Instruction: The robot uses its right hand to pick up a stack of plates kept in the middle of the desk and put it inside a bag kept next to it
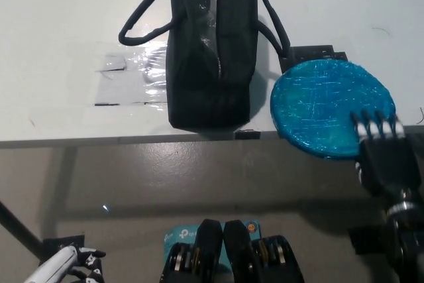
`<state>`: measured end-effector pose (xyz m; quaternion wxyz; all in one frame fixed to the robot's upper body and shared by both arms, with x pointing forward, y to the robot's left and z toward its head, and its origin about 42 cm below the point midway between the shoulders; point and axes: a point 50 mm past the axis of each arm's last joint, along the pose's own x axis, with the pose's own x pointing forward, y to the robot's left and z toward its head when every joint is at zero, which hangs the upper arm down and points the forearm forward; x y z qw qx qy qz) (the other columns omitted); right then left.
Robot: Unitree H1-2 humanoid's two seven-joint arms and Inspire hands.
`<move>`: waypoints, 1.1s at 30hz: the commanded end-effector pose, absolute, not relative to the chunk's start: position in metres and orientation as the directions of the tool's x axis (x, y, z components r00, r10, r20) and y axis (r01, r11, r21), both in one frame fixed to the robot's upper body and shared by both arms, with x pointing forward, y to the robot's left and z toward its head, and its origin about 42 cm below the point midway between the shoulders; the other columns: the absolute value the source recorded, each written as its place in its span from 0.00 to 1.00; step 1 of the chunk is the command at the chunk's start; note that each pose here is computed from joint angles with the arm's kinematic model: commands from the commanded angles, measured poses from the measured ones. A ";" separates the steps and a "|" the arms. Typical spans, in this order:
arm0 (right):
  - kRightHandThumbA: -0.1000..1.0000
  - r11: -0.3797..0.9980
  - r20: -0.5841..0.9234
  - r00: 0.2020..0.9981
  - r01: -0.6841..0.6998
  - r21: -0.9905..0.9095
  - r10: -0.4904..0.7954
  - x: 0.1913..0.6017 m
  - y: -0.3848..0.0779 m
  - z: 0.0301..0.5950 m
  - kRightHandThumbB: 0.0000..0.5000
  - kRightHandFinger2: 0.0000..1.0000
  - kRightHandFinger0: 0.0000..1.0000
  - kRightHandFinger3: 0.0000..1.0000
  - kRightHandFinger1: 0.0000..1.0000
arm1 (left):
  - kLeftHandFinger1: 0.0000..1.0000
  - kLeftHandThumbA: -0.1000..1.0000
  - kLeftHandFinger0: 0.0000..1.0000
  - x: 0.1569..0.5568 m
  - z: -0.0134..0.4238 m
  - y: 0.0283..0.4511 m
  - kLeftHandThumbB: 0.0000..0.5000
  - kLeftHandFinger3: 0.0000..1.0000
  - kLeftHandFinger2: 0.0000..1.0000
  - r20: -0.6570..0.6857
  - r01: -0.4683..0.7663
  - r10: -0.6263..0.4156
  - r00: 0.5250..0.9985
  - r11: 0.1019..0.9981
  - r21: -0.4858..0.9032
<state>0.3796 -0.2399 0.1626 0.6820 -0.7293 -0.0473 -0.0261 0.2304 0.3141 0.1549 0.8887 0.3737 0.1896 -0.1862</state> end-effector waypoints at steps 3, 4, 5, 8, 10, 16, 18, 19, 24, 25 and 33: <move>0.55 -0.157 0.298 0.952 0.304 -0.940 0.064 0.405 -0.238 0.176 1.00 1.00 1.00 1.00 1.00 | 0.79 0.00 0.77 0.235 0.166 0.319 0.00 0.92 0.84 -0.462 0.459 -0.174 0.870 0.632 0.625; 0.55 -0.163 0.295 0.953 0.302 -0.939 0.069 0.403 -0.237 0.167 1.00 1.00 1.00 1.00 1.00 | 0.79 0.00 0.77 0.236 0.166 0.319 0.00 0.92 0.84 -0.463 0.460 -0.178 0.868 0.635 0.620; 0.54 -0.161 0.285 0.956 0.294 -0.942 0.072 0.403 -0.235 0.159 1.00 1.00 1.00 1.00 1.00 | 0.80 0.00 0.79 0.235 0.166 0.319 0.00 0.93 0.84 -0.465 0.462 -0.178 0.867 0.634 0.620; 0.51 -0.138 0.274 0.956 0.287 -0.948 0.101 0.401 -0.229 0.141 1.00 1.00 1.00 1.00 1.00 | 0.80 0.00 0.80 0.236 0.165 0.320 0.00 0.94 0.84 -0.471 0.465 -0.178 0.864 0.639 0.612; 0.51 -0.123 0.291 0.949 0.305 -0.944 0.118 0.401 -0.223 0.137 1.00 1.00 1.00 1.00 1.00 | 0.80 0.00 0.80 0.236 0.166 0.322 0.00 0.95 0.84 -0.472 0.466 -0.175 0.864 0.634 0.617; 0.36 0.066 0.362 0.880 0.360 -0.931 0.308 0.409 -0.219 0.146 0.48 1.00 1.00 1.00 1.00 | 0.78 0.00 0.77 0.237 0.168 0.321 0.00 0.93 0.83 -0.456 0.456 -0.177 0.872 0.630 0.628; 0.01 0.094 0.381 0.822 0.379 -0.921 0.423 0.408 -0.221 0.154 0.01 0.18 0.02 1.00 0.01 | 0.78 0.00 0.76 0.236 0.168 0.320 0.00 0.91 0.82 -0.454 0.458 -0.182 0.872 0.628 0.629; 0.00 0.100 0.411 0.780 0.415 -0.904 0.472 0.407 -0.223 0.156 0.00 0.07 0.00 1.00 0.00 | 0.77 0.00 0.75 0.236 0.168 0.320 0.00 0.91 0.82 -0.454 0.459 -0.181 0.872 0.627 0.630; 0.00 0.174 0.509 0.674 0.502 -0.847 0.535 0.403 -0.232 0.154 0.17 0.12 0.00 0.00 0.00 | 0.77 0.00 0.76 0.239 0.169 0.323 0.00 0.92 0.81 -0.459 0.461 -0.181 0.870 0.627 0.627; 0.00 0.217 0.537 0.656 0.507 -0.834 0.531 0.402 -0.235 0.154 0.29 0.19 0.00 0.00 0.00 | 0.77 0.00 0.76 0.239 0.169 0.323 0.00 0.92 0.81 -0.461 0.463 -0.181 0.869 0.627 0.626; 0.00 0.281 0.537 0.670 0.459 -0.843 0.513 0.396 -0.242 0.161 0.77 0.23 0.00 0.17 0.00 | 0.75 0.00 0.74 0.237 0.166 0.323 0.00 0.88 0.79 -0.463 0.464 -0.182 0.868 0.632 0.621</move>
